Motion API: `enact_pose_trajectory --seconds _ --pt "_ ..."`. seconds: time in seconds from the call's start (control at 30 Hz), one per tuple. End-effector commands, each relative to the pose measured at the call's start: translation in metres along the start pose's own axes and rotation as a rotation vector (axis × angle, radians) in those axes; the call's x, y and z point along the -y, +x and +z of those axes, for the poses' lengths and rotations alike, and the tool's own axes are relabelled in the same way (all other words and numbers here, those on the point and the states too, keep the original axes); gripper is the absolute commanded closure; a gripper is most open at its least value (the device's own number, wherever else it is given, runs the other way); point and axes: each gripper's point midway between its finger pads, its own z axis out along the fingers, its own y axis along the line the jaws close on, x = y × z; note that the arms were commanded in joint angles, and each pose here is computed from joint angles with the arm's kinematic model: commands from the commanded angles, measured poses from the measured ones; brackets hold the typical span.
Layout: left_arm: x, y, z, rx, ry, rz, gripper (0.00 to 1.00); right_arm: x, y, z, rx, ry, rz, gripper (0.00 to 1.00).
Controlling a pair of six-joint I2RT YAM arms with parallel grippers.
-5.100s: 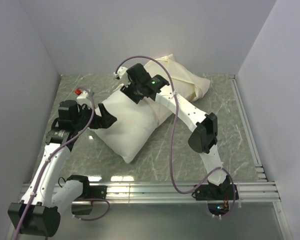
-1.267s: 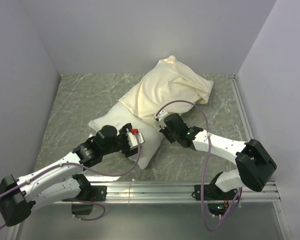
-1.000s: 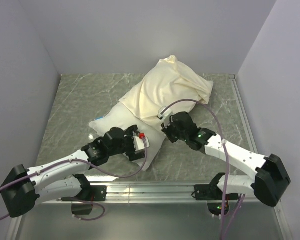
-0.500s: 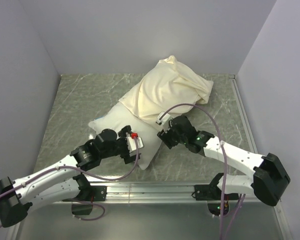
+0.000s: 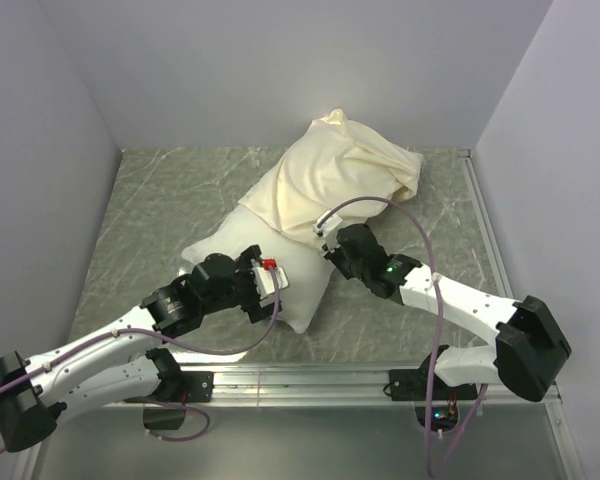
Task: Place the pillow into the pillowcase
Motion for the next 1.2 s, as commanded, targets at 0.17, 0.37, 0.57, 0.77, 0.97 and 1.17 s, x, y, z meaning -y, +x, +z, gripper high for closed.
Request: enact_pose_trajectory --seconds 0.17,0.37,0.57,0.77,0.97,1.17 --pt "-0.003 -0.002 0.002 0.015 -0.010 0.068 0.01 0.029 -0.011 -0.015 0.050 0.059 0.015 0.71" --pt "-0.002 -0.009 0.007 0.034 0.000 0.054 0.00 0.025 -0.017 -0.009 0.059 -0.003 0.051 1.00" --pt "0.025 -0.022 0.017 0.080 -0.003 0.120 0.01 -0.005 -0.031 -0.028 0.120 -0.187 0.103 1.00" --pt "0.033 0.038 0.064 -0.142 -0.076 0.169 0.01 -0.037 -0.041 -0.059 0.162 -0.390 0.175 1.00" --pt "0.008 0.009 0.092 -0.023 -0.125 0.009 1.00 -0.064 -0.036 -0.080 0.156 -0.584 0.207 1.00" --pt "-0.070 -0.096 0.087 0.230 -0.268 -0.221 1.00 -0.086 -0.035 -0.113 0.125 -0.770 0.202 1.00"
